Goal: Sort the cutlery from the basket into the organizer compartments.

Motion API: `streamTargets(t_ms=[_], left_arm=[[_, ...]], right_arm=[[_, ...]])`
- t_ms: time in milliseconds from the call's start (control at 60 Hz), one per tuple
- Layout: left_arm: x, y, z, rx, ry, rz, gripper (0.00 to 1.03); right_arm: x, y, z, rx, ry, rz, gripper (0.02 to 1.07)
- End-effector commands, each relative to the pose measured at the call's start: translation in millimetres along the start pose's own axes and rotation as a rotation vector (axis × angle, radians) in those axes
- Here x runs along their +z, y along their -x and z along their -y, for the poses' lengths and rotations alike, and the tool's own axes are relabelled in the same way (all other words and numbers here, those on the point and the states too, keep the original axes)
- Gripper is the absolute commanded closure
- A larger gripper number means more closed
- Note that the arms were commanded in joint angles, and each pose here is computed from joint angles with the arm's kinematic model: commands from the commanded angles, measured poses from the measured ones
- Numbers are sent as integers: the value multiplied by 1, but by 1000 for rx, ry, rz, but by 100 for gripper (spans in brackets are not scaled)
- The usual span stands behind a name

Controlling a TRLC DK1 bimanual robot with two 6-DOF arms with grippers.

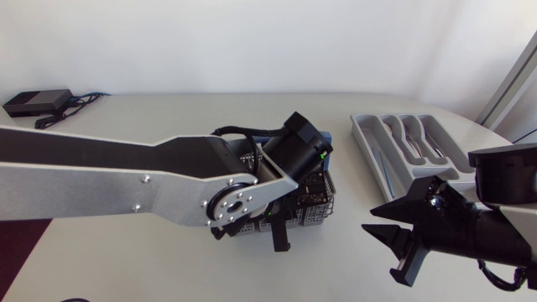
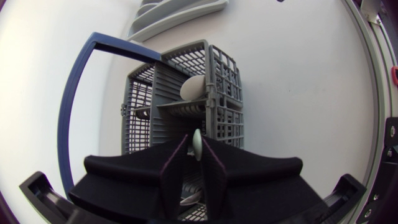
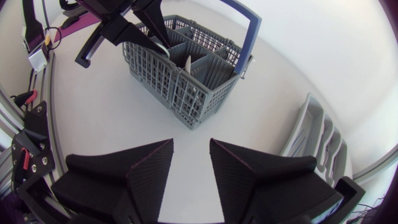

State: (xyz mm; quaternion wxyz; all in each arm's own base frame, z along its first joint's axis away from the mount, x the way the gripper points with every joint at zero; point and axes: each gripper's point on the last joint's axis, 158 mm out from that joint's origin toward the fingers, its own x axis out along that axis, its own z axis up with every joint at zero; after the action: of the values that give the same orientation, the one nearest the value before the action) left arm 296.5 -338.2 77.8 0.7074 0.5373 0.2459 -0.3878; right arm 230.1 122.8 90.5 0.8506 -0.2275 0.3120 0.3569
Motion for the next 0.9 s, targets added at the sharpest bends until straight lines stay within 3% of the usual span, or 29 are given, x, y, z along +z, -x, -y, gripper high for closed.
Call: streamTargets(t_ms=[0,200,883], left_arm=[[4,-6,3,-5,-38,-5,97],[6,2,3,2,-39,13,100],[32,86,-41,127,48,202,100]], right_arm=[[-10,-3,-8,24,12,-22,62],[-11,-3,-8,25,11,-23,62],[-12,-4,-6,14,16,-35,62]])
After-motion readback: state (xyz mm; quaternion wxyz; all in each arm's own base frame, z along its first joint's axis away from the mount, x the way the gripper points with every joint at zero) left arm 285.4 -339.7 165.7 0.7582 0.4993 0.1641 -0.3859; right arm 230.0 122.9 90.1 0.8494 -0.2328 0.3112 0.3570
